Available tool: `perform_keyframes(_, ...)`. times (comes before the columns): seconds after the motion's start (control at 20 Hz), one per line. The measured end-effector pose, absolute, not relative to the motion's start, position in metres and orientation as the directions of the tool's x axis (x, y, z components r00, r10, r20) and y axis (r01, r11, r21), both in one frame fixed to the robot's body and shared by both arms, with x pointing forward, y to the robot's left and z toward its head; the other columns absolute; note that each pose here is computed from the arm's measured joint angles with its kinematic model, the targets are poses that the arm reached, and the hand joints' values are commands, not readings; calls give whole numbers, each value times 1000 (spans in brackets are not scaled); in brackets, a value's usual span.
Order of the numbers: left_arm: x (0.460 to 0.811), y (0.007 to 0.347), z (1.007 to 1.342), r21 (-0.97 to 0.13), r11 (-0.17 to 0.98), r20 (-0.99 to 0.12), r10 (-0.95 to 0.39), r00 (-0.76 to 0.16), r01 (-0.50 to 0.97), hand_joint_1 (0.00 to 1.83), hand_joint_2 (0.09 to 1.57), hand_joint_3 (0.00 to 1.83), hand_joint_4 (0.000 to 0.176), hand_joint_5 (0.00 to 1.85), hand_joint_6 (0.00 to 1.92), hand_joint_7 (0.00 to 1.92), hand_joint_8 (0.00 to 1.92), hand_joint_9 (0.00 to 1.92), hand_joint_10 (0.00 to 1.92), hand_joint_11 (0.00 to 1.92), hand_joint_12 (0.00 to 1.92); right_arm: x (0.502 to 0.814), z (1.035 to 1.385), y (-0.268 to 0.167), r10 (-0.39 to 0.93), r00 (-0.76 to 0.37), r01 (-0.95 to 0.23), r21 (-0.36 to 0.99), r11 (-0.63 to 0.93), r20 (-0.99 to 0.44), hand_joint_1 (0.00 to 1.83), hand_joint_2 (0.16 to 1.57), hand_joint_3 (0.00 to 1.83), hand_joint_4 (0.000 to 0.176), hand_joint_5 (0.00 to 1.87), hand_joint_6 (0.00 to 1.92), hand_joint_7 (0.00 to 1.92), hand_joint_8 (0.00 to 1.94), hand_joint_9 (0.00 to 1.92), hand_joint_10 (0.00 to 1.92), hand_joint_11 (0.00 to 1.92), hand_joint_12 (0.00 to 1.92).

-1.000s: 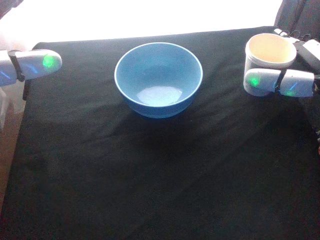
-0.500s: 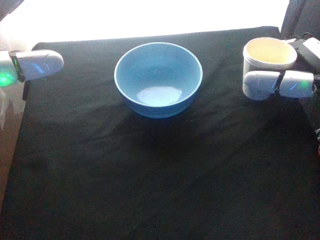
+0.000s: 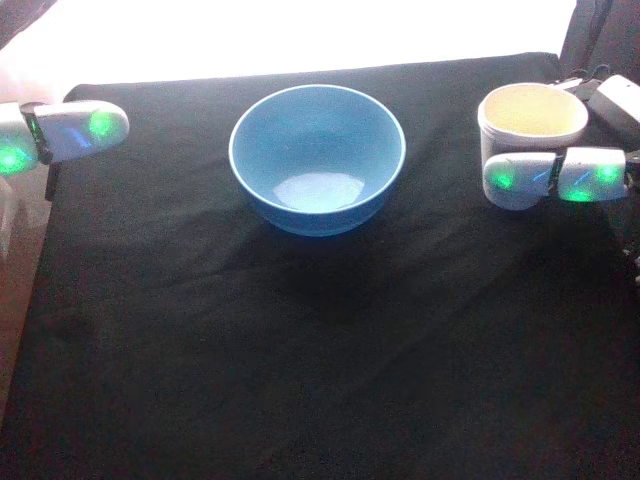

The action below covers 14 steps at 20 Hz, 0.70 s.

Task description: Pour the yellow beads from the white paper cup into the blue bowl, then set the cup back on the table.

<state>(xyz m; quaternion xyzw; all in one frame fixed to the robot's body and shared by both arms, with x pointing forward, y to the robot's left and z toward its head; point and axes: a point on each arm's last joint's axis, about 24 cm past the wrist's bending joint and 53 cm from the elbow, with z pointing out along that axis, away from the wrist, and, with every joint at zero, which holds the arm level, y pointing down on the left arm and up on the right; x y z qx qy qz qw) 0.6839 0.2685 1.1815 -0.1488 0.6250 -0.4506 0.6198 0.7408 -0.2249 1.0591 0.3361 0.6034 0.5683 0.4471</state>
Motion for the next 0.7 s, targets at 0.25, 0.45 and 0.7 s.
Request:
perform_keyframes(0.25, 685, 269, 1181, -747, 551, -642, -744, -186, 372, 498, 793, 0, 125, 0, 0, 116, 3, 30, 3, 0, 247, 742, 1074, -239, 915, -359, -122, 982, 147, -181, 1241, 1074, 0, 9, 1081, 890, 1077, 757, 1036, 18, 405, 1023)
perform_keyframes(0.45, 685, 269, 1180, -748, 550, -641, -745, -186, 371, 515, 772, 0, 105, 0, 0, 119, 0, 38, 0, 0, 247, 743, 1087, -247, 915, -352, -140, 978, 156, -197, 1371, 1043, 3, 0, 940, 944, 1445, 113, 1121, 669, 837, 629)
perform_keyframes(0.7, 685, 266, 1177, -751, 547, -638, -745, -193, 370, 505, 783, 3, 73, 0, 0, 116, 1, 54, 1, 0, 251, 746, 1103, -246, 905, -362, -173, 970, 172, -225, 1287, 1032, 3, 0, 997, 894, 1477, 120, 1203, 52, 680, 647)
